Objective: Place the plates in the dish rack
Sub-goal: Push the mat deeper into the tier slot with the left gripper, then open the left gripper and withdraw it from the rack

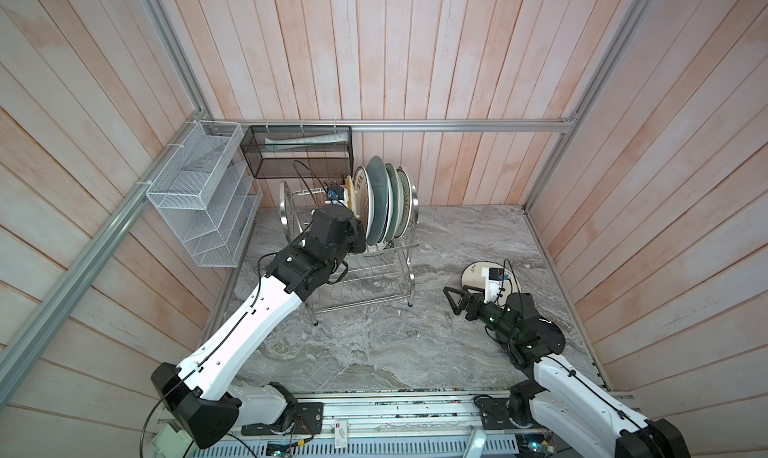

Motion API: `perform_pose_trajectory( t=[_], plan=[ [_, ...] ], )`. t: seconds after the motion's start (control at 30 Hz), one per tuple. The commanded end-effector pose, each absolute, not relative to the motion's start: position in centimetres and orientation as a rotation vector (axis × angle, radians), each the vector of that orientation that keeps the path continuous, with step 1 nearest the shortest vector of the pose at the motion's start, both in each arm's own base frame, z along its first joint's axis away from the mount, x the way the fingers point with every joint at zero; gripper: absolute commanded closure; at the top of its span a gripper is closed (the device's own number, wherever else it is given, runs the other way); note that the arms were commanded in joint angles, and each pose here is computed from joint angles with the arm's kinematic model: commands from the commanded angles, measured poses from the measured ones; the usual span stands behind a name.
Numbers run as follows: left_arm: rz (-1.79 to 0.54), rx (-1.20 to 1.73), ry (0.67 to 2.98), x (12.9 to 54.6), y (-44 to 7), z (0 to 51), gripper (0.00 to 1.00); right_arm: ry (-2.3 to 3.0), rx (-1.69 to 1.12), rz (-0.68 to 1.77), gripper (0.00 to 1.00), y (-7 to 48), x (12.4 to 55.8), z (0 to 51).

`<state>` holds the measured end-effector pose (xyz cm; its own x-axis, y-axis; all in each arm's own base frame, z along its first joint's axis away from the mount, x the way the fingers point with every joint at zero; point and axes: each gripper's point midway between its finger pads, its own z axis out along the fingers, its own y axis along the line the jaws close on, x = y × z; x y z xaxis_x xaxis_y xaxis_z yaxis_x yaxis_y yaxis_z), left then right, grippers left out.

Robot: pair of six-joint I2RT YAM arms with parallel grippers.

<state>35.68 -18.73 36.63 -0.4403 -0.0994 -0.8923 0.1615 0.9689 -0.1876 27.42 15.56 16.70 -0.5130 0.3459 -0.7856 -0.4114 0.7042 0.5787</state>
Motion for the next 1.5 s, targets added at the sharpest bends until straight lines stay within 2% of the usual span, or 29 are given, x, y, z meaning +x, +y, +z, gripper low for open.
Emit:
perform_pose_trajectory(
  t=[0.0, 0.13, 0.43, 0.6, 0.77, 1.0, 1.3, 1.47],
  plan=[
    [-0.346, 0.034, 1.954, 35.1, -18.5, 39.4, 0.58, 1.85, -0.075, 0.928, 0.02, 15.7, 27.7, 18.3],
    [-0.376, 0.036, 1.921, 34.5, -18.4, 40.9, 0.54, 1.847, -0.079, 0.931, 0.02, 15.8, 27.6, 18.4],
    [-0.433, 0.043, 1.864, 32.9, -17.8, 44.2, 0.52, 1.785, -0.124, 0.949, 0.02, 16.0, 26.9, 19.8],
    [-0.508, 0.067, 1.809, 30.6, -17.2, 46.4, 0.51, 1.718, -0.168, 0.978, 0.02, 16.2, 25.9, 21.3],
    [-0.591, 0.143, 1.754, 27.2, -16.6, 47.5, 0.43, 1.67, -0.186, 0.988, 0.02, 16.2, 25.3, 23.0],
    [-0.662, 0.325, 1.702, 22.1, -16.0, 44.8, 0.26, 1.711, -0.144, 0.993, 0.02, 15.8, 25.1, 24.1],
    [-0.808, 0.54, 1.578, 16.0, -16.4, 38.4, 0.03, 1.919, 0.059, 0.99, 0.02, 14.1, 23.9, 19.5],
    [-0.87, 0.533, 1.626, 15.8, -16.9, 34.1, 0.0, 2.039, 0.319, 0.969, 0.02, 12.1, 23.6, 15.8]
  ],
)
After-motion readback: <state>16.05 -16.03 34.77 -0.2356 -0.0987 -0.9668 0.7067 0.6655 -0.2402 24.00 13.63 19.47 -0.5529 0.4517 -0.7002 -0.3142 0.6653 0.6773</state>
